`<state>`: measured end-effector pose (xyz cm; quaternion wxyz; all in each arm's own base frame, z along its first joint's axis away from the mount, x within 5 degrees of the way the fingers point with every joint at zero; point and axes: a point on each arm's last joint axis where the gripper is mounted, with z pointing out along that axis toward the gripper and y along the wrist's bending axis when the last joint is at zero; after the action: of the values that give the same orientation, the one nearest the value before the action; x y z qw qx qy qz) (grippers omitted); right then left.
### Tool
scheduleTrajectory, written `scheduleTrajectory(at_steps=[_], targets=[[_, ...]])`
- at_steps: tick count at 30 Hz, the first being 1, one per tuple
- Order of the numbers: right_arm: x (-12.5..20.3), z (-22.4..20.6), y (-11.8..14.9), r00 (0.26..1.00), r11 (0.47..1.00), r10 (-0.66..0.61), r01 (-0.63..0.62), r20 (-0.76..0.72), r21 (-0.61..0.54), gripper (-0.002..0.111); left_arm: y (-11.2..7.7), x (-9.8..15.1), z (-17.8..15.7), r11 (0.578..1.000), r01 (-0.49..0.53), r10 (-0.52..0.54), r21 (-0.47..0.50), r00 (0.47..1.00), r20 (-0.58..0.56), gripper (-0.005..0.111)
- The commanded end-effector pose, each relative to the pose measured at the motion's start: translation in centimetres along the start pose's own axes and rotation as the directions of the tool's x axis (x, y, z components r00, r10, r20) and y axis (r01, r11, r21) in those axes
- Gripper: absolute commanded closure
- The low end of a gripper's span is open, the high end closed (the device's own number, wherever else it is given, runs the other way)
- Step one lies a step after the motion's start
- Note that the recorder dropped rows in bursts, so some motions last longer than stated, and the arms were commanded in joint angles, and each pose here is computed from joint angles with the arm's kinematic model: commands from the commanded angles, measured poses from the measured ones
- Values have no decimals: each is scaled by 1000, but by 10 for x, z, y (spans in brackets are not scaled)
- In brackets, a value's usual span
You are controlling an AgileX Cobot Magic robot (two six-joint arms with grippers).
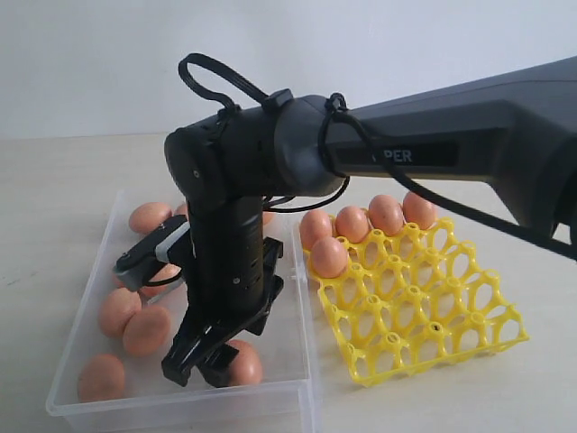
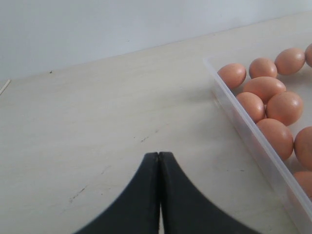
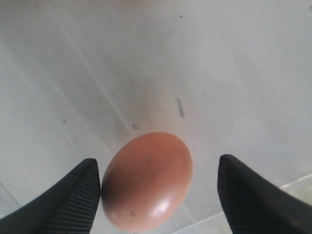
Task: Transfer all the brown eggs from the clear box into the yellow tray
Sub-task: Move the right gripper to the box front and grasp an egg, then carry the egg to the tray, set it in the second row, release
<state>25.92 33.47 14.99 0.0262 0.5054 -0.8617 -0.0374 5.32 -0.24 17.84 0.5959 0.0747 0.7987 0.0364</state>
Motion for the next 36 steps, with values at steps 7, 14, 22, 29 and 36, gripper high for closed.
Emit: scheduleTrajectory(at_steps=[7, 14, 22, 29, 36], targets=[[-3, 8, -3, 986, 986, 165, -165, 0, -34, 45, 0, -2, -1, 1000, 13, -12, -2, 1000, 19, 107], [-2, 15, -3, 980, 980, 194, -195, -38, -31, 85, 0, -2, -1, 1000, 13, -12, -2, 1000, 19, 107], [-6, -14, -13, 968, 982, 168, -180, 185, 52, 108, 0, -2, -1, 1000, 13, -12, -2, 1000, 19, 107], [26, -48, -49, 661, 931, 239, -363, 711, 25, 108, 0, -2, -1, 1000, 13, -12, -2, 1000, 19, 107], [99, -48, -89, 301, 857, 295, -504, 907, -111, 108, 0, -2, -1, 1000, 13, -12, -2, 1000, 19, 107]])
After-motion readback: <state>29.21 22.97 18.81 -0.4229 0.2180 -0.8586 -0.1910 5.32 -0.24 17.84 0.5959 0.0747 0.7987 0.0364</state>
